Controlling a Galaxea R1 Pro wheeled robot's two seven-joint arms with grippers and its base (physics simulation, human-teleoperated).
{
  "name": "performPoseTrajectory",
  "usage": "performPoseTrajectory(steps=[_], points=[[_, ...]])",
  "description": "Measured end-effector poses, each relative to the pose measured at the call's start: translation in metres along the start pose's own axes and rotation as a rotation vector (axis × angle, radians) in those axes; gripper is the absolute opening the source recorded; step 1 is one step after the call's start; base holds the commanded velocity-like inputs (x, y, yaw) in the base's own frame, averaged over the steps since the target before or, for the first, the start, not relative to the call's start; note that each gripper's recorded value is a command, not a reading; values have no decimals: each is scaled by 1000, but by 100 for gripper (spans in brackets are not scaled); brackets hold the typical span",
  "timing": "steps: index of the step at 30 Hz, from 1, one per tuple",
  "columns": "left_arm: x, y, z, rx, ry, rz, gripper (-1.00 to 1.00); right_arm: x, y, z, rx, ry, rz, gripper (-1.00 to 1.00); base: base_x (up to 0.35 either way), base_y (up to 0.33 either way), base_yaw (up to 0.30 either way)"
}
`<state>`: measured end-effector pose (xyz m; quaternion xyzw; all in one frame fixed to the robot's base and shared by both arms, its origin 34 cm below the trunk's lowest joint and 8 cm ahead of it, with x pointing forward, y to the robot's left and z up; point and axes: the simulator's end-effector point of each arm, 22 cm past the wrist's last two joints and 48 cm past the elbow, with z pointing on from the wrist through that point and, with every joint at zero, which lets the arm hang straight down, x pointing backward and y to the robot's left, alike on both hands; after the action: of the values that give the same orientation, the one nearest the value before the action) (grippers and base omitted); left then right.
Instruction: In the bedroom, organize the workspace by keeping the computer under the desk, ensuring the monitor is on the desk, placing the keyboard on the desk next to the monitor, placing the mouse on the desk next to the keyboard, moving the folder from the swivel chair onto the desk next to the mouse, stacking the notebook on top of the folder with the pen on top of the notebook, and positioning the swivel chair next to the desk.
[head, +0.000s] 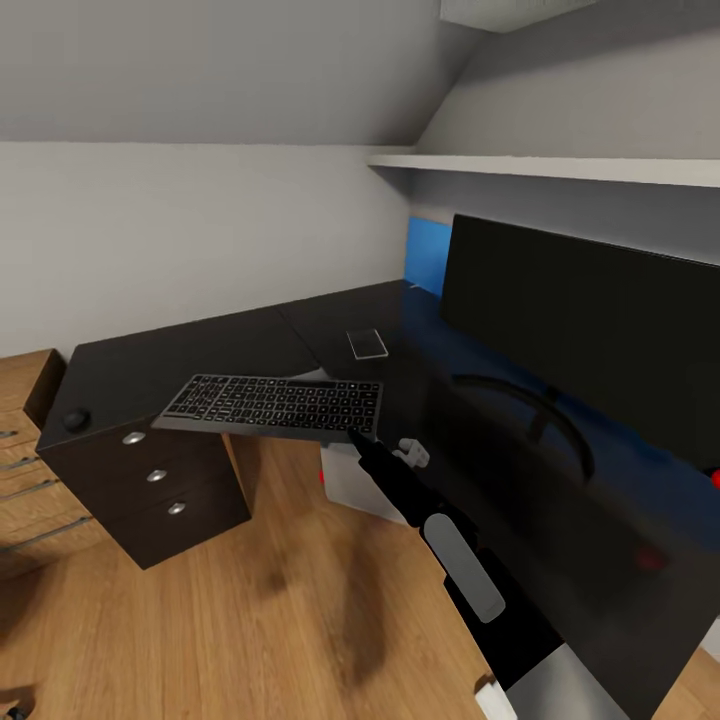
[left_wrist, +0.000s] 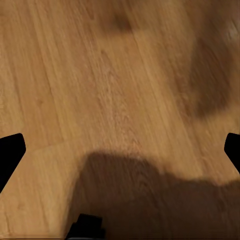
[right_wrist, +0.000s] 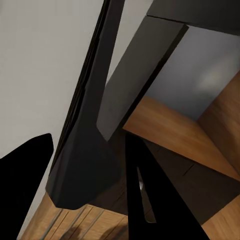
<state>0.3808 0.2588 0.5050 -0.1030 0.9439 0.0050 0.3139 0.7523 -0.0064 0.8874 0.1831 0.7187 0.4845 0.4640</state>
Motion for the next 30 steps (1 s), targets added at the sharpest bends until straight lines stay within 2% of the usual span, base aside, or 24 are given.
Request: performPoseTrajectory(steps=[10, 30], points=[[-8, 0, -13, -3, 4, 1, 100, -8, 15, -1, 0, -2, -5, -100, 0, 0, 48], [-26, -1, -39, -6, 8, 0, 100, -19, 54, -10, -25, -2, -6, -100, 0, 0, 268]])
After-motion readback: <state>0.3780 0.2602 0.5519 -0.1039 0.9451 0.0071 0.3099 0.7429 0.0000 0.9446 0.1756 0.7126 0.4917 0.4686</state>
